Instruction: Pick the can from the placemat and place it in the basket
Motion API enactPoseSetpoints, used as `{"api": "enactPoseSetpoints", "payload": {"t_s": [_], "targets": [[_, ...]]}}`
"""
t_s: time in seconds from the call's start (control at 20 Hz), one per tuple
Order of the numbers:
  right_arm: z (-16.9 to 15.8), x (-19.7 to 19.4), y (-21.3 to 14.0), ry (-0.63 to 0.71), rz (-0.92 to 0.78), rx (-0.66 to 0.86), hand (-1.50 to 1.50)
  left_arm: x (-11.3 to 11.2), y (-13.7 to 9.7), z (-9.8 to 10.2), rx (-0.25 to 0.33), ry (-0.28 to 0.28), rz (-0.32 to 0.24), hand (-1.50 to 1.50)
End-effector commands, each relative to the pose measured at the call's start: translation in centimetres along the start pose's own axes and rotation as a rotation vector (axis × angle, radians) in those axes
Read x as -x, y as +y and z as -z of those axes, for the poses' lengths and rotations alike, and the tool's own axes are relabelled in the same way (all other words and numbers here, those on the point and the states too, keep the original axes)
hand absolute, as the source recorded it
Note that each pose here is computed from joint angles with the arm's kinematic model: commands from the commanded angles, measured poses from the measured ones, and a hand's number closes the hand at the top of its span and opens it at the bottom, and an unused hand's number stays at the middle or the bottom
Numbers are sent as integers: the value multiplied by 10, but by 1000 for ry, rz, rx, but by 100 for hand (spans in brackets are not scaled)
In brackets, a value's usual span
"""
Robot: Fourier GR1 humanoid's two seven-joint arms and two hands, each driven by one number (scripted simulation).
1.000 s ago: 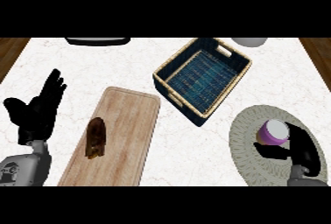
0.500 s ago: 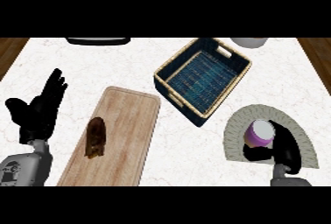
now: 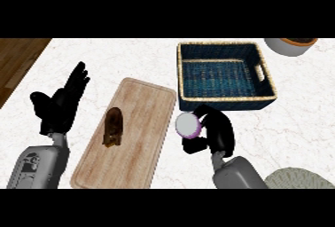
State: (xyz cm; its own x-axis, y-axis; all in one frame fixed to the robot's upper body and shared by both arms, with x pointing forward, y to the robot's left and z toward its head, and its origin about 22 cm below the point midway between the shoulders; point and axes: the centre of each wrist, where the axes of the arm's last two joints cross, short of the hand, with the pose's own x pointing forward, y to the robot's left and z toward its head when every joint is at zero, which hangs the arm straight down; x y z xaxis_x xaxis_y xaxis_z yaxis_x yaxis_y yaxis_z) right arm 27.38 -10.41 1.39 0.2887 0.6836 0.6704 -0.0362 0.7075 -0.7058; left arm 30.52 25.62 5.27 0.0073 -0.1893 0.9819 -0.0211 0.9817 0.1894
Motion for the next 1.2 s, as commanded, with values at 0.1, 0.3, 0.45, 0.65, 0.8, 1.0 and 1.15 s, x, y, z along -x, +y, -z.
{"api": "enactPoseSetpoints", "payload": {"t_s": [0.1, 0.3, 0.45, 0.65, 0.8, 1.0, 1.15], "targets": [[-20, -71, 14, -206, 189, 105, 150, -4, -15, 4, 35, -8, -4, 0], [-30, -105, 12, -307, 333, 212, 150, -7, -9, 13, 23, 4, 11, 0], [-34, -127, 15, -347, 373, 251, 150, -2, -13, 11, 9, 8, 7, 0], [-22, -168, 5, -320, 315, 313, 150, 1, 5, 10, -22, 27, 24, 0], [-23, -199, -7, -306, 323, 344, 150, 2, -8, 13, -25, 25, 23, 0], [-17, -231, -21, -299, 362, 428, 150, -3, 11, 16, -49, 30, 26, 0], [-6, -248, -38, -254, 432, 467, 150, 9, -6, 2, -45, 24, 24, 0]]}}
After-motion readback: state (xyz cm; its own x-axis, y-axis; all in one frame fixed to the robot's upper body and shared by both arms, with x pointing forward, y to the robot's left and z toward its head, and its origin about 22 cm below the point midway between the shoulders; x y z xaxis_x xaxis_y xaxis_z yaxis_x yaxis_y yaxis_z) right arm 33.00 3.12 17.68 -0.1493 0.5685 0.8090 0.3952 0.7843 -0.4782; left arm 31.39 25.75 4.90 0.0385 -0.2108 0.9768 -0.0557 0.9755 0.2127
